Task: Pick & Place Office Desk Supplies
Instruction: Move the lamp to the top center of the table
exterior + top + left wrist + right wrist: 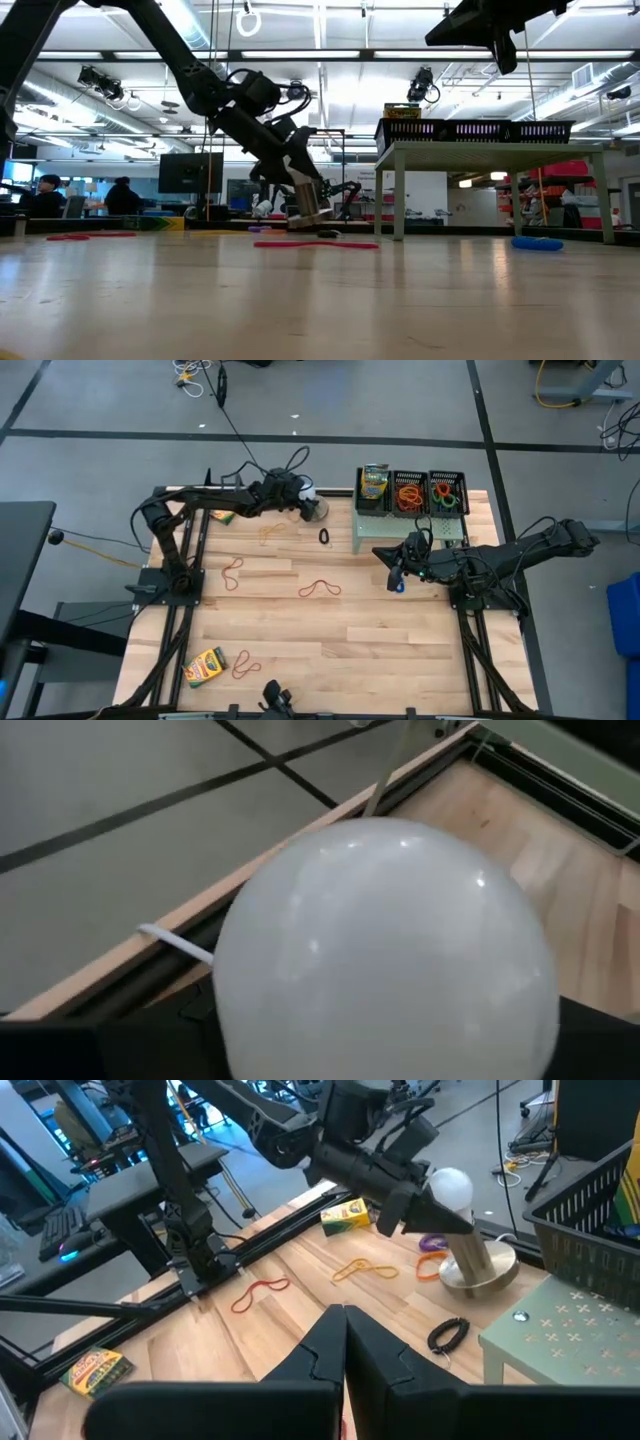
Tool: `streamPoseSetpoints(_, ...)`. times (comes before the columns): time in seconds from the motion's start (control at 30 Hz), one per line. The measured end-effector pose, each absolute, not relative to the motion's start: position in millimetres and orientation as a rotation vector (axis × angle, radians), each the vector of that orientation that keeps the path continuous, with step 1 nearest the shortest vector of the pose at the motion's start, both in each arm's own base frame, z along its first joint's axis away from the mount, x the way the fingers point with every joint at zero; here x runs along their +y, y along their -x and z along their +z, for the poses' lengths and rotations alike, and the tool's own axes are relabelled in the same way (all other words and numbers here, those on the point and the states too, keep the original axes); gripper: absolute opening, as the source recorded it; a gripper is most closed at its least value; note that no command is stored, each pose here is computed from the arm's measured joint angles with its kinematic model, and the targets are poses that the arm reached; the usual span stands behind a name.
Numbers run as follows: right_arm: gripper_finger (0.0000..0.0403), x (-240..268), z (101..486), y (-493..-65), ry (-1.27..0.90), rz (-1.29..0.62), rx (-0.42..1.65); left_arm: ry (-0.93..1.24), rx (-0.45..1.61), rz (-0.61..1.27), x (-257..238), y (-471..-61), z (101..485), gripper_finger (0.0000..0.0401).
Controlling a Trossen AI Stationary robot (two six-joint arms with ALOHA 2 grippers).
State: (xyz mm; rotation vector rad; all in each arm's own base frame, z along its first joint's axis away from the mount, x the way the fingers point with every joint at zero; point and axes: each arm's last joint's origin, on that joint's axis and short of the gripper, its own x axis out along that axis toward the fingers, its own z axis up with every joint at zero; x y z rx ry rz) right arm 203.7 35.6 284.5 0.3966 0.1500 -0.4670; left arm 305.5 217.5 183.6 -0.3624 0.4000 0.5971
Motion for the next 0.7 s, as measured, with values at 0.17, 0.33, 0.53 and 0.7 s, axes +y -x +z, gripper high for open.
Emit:
streamPoseSetpoints(0.17,0.0007,36,284,-204,-0.396,-0.458,0.153,0.380,0.407,0.591,219,-308,175,0.0268)
streamPoseSetpoints(0.33,0.0007,36,284,-204,-0.395,-0.452,0.156,0.381,0.409,0.576,219,-309,174,0.0276)
streamPoseSetpoints(0.53,0.0007,36,284,-204,-0.392,-0.451,0.157,0.405,0.413,0.526,219,-312,178,0.0333)
streamPoseSetpoints(0.7,0.0007,36,284,-204,-0.391,-0.451,0.157,0.399,0.410,0.510,223,-318,195,0.0361)
